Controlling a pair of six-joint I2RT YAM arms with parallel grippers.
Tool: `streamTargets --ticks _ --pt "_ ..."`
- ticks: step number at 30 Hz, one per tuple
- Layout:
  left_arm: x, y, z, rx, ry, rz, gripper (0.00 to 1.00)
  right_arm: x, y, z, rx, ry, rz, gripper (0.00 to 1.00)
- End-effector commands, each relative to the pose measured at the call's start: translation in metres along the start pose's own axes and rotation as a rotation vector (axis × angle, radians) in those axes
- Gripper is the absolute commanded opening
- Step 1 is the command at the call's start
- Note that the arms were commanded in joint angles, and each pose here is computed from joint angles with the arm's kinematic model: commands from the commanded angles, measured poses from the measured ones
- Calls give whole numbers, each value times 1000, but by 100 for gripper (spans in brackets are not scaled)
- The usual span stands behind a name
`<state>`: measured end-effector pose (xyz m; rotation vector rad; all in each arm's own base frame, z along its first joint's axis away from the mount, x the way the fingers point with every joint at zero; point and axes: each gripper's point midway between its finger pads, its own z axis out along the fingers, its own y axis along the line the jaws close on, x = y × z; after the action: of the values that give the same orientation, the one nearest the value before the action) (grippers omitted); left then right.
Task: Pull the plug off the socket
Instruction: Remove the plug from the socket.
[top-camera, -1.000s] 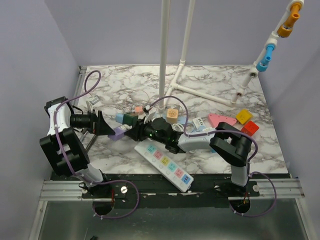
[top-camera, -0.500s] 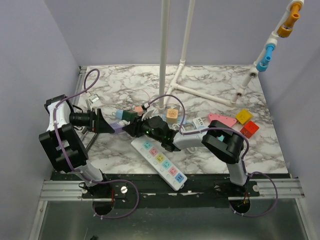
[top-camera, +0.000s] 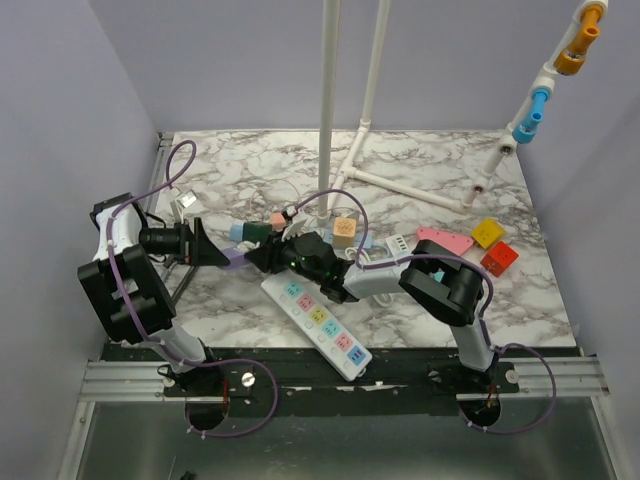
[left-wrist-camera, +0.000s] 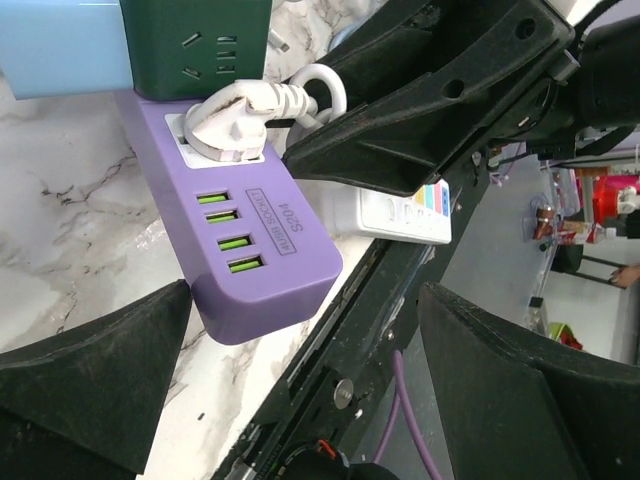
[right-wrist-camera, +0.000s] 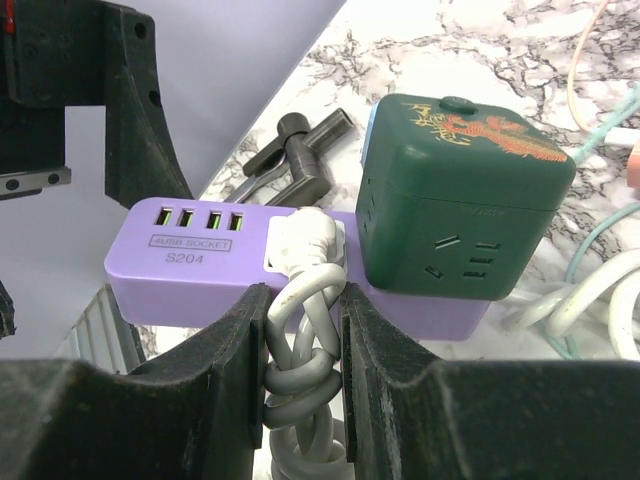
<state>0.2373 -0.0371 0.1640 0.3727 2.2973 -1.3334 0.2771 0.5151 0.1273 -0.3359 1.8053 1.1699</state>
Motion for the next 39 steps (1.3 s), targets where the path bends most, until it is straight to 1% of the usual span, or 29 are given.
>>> streamTargets --ticks 1,4,6,8,9,13,15,17,19,21,24,27,28,31,36,39 --pt "-4 1 0 -29 -20 -38 99 -75 28 5 -40 -245 -6 1" --pt "-13 5 -3 -76 -36 -81 99 -81 27 3 -26 -266 -11 1" --pt "-22 13 -7 -149 -40 -86 99 -79 26 2 -25 -259 -12 1" --pt "-32 10 -11 -200 -38 -3 98 -75 24 0 -21 -245 -7 1" --pt "-36 5 -12 -207 -36 67 99 -72 23 -1 -20 -239 -1 1" --pt "-57 -26 -25 -207 -74 434 98 -65 21 -7 -20 -209 -2 1" --pt "-60 -38 -31 -214 -64 638 99 -63 22 -8 -24 -189 -5 1" --pt "-55 -52 -34 -205 -37 845 98 -60 23 -10 -29 -170 -14 1" --pt "-38 -68 -34 -176 25 1108 98 -59 25 -12 -31 -157 -21 1" --pt "-28 -68 -33 -208 71 1319 99 -59 26 -14 -37 -148 -24 1" --pt "-9 -56 -23 -254 192 1592 98 -57 31 -14 -55 -121 -28 1" --pt "5 -51 -8 -258 230 1790 99 -55 35 -15 -69 -103 -28 1" --pt "9 -54 -4 -243 230 1830 98 -54 35 -16 -70 -97 -29 1" --pt "14 -57 3 -195 248 1853 98 -52 34 -19 -73 -91 -33 1" --pt "25 -29 3 -182 398 1905 98 -48 36 -22 -88 -79 -31 1" --pt "27 -16 7 -192 444 1962 98 -46 39 -22 -107 -64 -24 1"
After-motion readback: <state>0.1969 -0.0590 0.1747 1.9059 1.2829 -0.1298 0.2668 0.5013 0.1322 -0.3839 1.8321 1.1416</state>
